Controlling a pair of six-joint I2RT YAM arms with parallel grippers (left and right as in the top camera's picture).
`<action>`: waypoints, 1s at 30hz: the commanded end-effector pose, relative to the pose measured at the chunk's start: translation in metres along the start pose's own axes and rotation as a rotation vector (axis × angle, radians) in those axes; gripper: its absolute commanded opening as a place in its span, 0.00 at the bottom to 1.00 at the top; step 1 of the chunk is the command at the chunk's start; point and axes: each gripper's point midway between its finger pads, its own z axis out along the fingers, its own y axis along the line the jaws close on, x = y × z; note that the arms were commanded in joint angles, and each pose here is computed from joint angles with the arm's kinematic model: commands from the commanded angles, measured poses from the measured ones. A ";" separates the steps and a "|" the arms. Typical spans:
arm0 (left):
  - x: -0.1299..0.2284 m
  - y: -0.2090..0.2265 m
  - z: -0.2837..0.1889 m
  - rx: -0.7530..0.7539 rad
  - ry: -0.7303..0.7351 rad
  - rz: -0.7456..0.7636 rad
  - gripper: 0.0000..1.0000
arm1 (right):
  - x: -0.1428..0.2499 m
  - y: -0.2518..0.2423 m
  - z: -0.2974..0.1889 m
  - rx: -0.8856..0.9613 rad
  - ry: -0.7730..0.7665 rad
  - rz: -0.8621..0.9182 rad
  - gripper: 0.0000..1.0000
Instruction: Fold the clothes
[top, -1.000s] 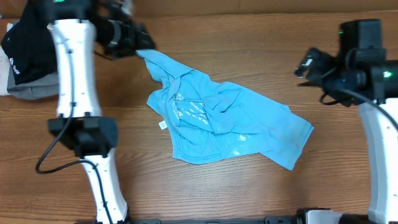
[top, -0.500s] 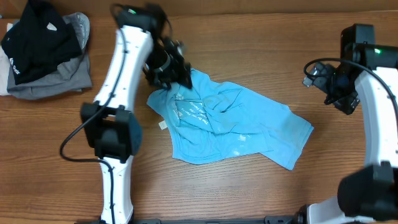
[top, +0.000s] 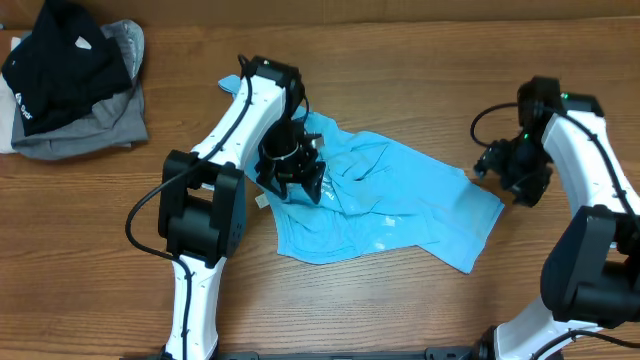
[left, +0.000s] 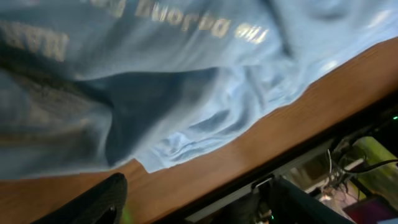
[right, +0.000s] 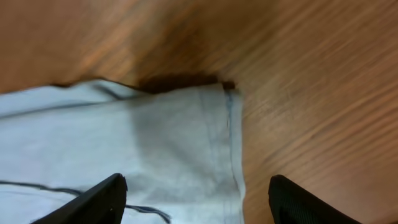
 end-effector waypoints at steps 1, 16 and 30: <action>0.006 0.008 0.009 -0.016 -0.001 -0.022 0.73 | -0.001 0.005 0.014 -0.059 0.006 -0.009 0.76; 0.029 0.039 0.050 -0.104 0.111 -0.150 0.74 | -0.017 0.014 0.016 -0.096 -0.052 -0.011 0.73; 0.029 0.046 0.077 -0.079 0.103 -0.153 0.66 | -0.009 0.019 0.046 -0.140 -0.045 -0.013 0.61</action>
